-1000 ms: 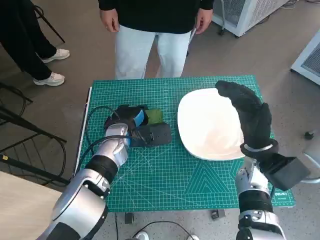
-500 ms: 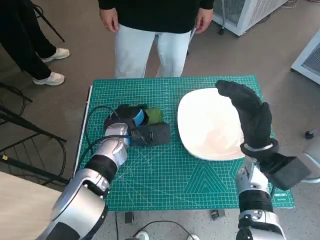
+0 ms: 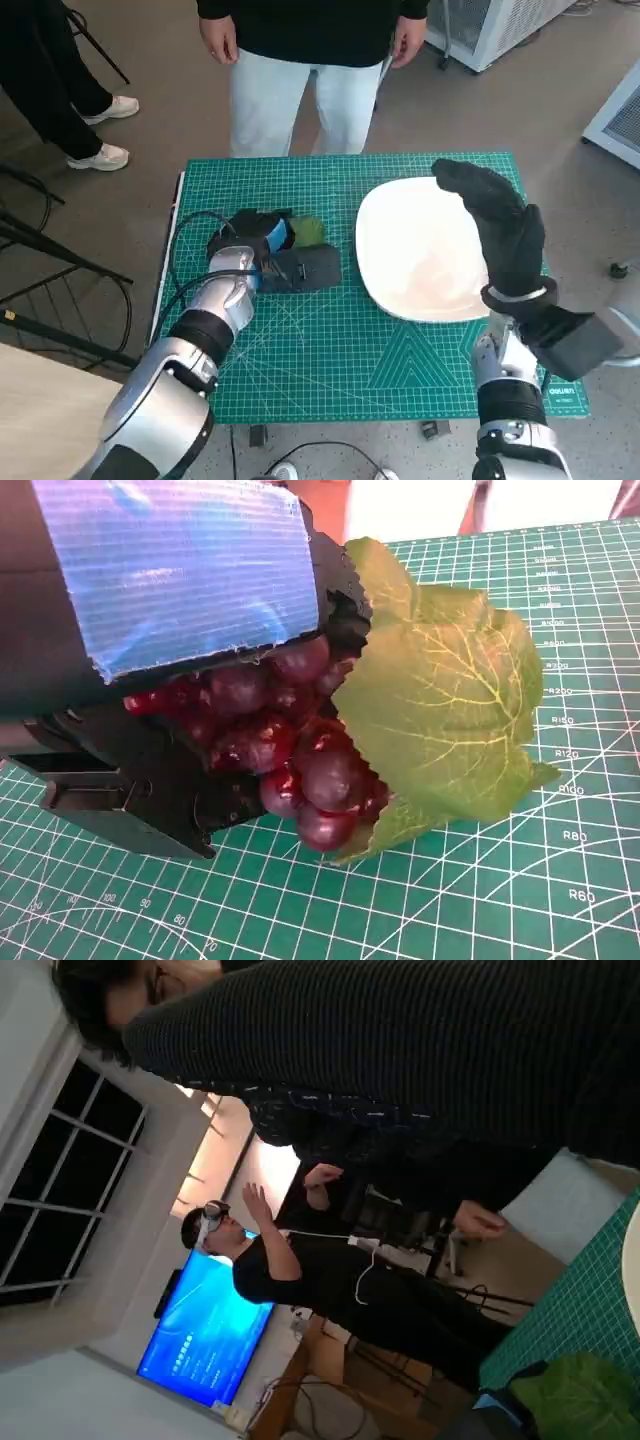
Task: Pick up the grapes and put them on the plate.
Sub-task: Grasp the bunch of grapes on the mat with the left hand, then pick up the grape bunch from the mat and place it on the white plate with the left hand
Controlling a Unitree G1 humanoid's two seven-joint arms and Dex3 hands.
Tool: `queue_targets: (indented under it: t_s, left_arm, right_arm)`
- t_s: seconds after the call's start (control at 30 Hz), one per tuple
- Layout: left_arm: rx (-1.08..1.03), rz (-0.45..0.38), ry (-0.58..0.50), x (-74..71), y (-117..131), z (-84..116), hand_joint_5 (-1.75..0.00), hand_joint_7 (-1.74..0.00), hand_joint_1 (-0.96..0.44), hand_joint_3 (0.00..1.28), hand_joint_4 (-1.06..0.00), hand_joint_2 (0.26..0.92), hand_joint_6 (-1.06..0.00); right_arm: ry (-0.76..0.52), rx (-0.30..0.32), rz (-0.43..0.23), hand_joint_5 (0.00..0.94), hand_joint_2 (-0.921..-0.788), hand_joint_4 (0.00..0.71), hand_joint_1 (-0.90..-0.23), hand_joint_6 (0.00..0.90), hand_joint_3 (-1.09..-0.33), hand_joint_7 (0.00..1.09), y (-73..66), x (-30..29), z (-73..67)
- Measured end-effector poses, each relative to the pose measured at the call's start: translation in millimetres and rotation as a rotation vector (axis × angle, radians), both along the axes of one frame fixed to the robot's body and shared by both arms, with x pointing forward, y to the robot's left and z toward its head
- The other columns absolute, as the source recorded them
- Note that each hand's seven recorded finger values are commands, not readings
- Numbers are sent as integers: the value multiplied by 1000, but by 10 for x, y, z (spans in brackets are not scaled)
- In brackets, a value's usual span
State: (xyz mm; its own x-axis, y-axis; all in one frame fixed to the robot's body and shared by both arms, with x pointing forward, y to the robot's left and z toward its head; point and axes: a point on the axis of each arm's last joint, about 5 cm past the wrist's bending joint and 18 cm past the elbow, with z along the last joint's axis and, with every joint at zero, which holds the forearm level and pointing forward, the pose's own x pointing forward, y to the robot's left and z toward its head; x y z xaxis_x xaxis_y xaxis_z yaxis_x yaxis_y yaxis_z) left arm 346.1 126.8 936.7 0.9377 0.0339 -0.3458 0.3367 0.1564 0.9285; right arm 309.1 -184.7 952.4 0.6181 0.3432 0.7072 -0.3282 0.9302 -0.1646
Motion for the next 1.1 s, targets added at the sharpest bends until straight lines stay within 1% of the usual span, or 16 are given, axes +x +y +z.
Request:
queue_targets:
  t_s: [0.03,0.07,0.17,0.23,0.3,0.43,0.57,0.67,0.93,1.1]
  left_arm:
    - [0,1,-2,0,-2,2,-1675,-780,339,607,-323,808,-408]
    - [-1,1,-5,-1,-3,4,-1650,-888,297,582,-332,815,-405]
    - [-2,3,-15,-4,-9,11,-1567,-1274,111,447,-339,873,-367]
    - [-4,4,-24,-6,-15,21,-1540,-1393,52,400,-341,895,-354]
    - [-7,3,-35,-7,-24,39,-1527,-1443,26,377,-343,905,-350]
    - [-16,-7,-67,-8,-52,110,-1503,-1451,9,338,-364,916,-362]
    - [-22,-22,-110,-23,-79,212,-1558,-1332,7,317,-415,920,-367]
    - [-22,-36,-141,-53,-96,290,-1563,-1295,7,306,-443,920,-366]
    - [-40,-84,-200,-208,-138,462,-1410,-1345,2,255,-530,921,-373]
    - [-53,-120,-240,-337,-149,573,-1361,-1306,2,217,-579,921,-409]
  right_arm:
    - [0,0,0,2,-921,218,-561,38,-664,280,0,0,0]
    - [0,0,0,2,-921,217,-560,38,-665,280,0,0,0]
    - [0,3,-1,1,-921,216,-559,36,-667,279,-1,0,-1]
    - [1,5,-2,1,-921,216,-558,36,-668,279,-2,-1,-2]
    - [1,7,-3,1,-921,216,-557,36,-668,279,-4,-1,-4]
    - [3,12,-5,2,-921,218,-553,35,-668,280,-4,-2,-9]
    - [5,16,-5,3,-921,220,-551,36,-668,281,1,-2,-12]
    - [5,19,-4,3,-921,220,-551,36,-668,282,8,-2,-14]
    - [5,25,-3,2,-921,220,-548,34,-668,283,18,-2,-18]
    - [6,27,-4,1,-921,219,-548,32,-668,284,19,-2,-19]
